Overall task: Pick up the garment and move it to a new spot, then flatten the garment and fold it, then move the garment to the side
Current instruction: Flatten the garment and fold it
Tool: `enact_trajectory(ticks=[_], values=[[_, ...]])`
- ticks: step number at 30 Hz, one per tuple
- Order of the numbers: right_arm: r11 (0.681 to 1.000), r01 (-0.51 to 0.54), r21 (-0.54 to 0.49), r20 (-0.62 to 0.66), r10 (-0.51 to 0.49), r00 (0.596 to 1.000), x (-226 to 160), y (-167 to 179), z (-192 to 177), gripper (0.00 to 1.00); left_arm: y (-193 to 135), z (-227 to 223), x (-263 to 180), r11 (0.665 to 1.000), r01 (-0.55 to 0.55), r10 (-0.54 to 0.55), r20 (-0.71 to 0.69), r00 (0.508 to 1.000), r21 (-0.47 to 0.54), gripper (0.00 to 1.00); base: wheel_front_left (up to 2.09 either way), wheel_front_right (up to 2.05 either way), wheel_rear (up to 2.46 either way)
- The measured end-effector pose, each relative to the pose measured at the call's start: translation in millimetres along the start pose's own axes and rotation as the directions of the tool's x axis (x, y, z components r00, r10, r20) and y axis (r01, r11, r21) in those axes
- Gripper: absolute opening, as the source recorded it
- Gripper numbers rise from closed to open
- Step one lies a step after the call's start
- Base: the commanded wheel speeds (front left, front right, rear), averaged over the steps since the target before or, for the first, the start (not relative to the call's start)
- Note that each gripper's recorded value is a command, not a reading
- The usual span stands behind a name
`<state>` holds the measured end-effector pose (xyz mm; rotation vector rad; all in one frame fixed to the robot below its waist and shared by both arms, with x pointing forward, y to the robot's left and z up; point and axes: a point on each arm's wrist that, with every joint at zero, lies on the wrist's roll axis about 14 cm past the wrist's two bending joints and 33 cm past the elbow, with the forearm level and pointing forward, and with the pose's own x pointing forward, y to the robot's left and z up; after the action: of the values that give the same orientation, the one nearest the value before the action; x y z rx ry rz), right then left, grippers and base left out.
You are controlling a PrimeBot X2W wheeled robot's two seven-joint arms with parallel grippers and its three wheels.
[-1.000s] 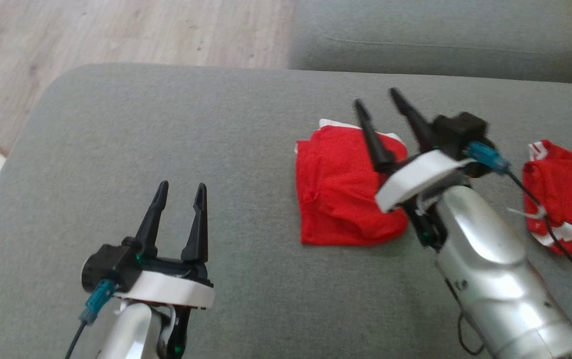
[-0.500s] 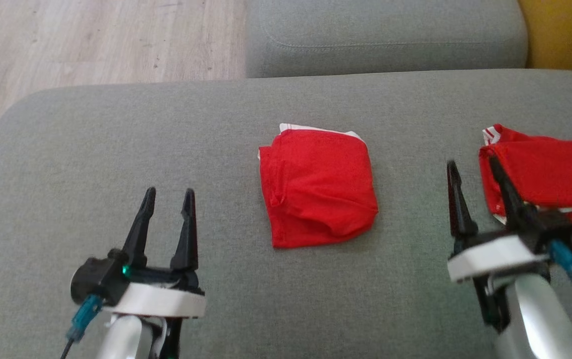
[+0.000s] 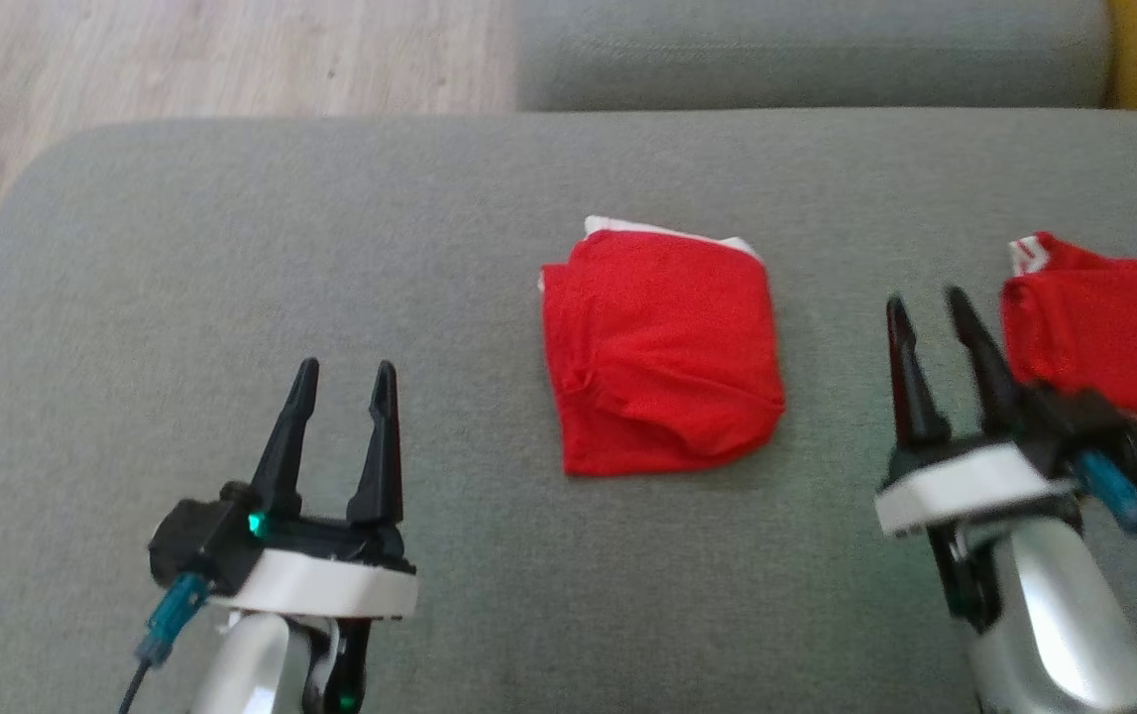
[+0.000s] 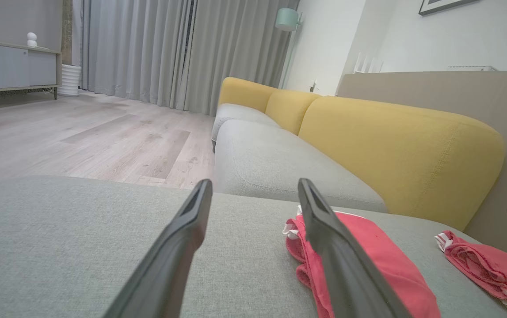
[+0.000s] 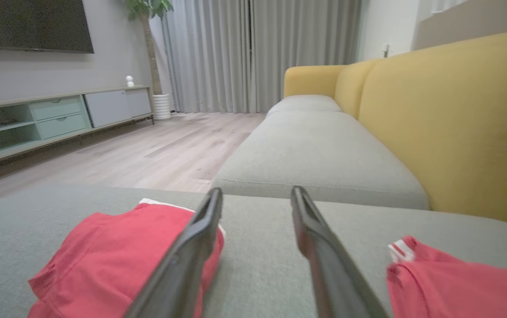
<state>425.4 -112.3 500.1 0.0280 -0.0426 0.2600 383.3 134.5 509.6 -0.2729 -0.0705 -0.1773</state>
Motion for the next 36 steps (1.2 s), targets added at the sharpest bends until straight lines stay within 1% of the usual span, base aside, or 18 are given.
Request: enact_trajectory(ticks=[2,5,10,16,21,23,25,27,30,33,36], values=[[0.999,-0.043,-0.001,-0.011,0.043,0.999,16.7,12.2,-0.1,0.00,3.7,-0.5,2.1,1.000,-0.010,0.010,-0.001,1.000,-0.007,1.00,0.00,0.00,0.00],[0.996,-0.094,0.003,-0.067,0.094,0.993,38.9,27.4,-12.1,0.00,6.9,-2.3,5.1,1.000,-0.017,0.017,-0.007,1.000,-0.009,1.00,0.00,0.00,0.00],[0.987,-0.160,0.024,-0.212,0.162,0.964,62.1,50.2,-54.0,0.00,17.2,-7.5,3.9,0.999,-0.046,0.046,-0.027,0.999,-0.005,1.00,0.00,0.00,0.00],[0.959,-0.284,0.021,-0.355,0.272,0.894,61.5,87.8,-104.2,0.00,36.4,-15.0,-5.9,0.994,-0.108,0.108,-0.056,0.993,0.001,1.00,0.00,0.00,0.00],[0.933,-0.357,0.051,-0.416,0.345,0.842,47.8,110.9,-128.1,0.00,43.8,-16.0,-9.5,0.991,-0.133,0.133,-0.062,0.989,0.007,1.00,0.00,0.00,0.00],[0.921,-0.384,0.060,-0.420,0.372,0.828,42.8,119.5,-129.8,0.00,44.2,-14.9,-9.4,0.991,-0.137,0.137,-0.059,0.989,0.009,1.00,0.00,0.00,0.00],[0.915,-0.400,0.048,-0.416,0.383,0.825,42.8,121.7,-127.6,0.00,43.1,-13.8,-9.2,0.991,-0.134,0.135,-0.055,0.989,0.009,1.00,0.00,0.00,0.00],[0.918,-0.395,0.041,-0.398,0.378,0.836,47.2,120.1,-120.9,0.00,41.7,-12.4,-8.8,0.991,-0.131,0.131,-0.051,0.990,0.003,1.00,0.00,0.00,0.00],[0.923,-0.383,0.039,-0.342,0.372,0.863,59.8,119.0,-102.5,0.00,39.5,-10.1,-8.8,0.992,-0.126,0.126,-0.043,0.991,-0.002,1.00,0.00,0.00,0.00],[0.917,-0.397,0.035,-0.287,0.390,0.875,72.8,126.4,-84.7,0.00,36.7,-10.2,-9.9,0.993,-0.120,0.120,-0.044,0.992,-0.008,1.00,0.00,0.00,0.00],[0.898,-0.440,0.029,-0.285,0.429,0.857,74.2,140.4,-83.8,0.00,40.0,-9.6,-12.5,0.991,-0.134,0.133,-0.043,0.990,-0.013,1.00,0.00,0.00,0.00]])
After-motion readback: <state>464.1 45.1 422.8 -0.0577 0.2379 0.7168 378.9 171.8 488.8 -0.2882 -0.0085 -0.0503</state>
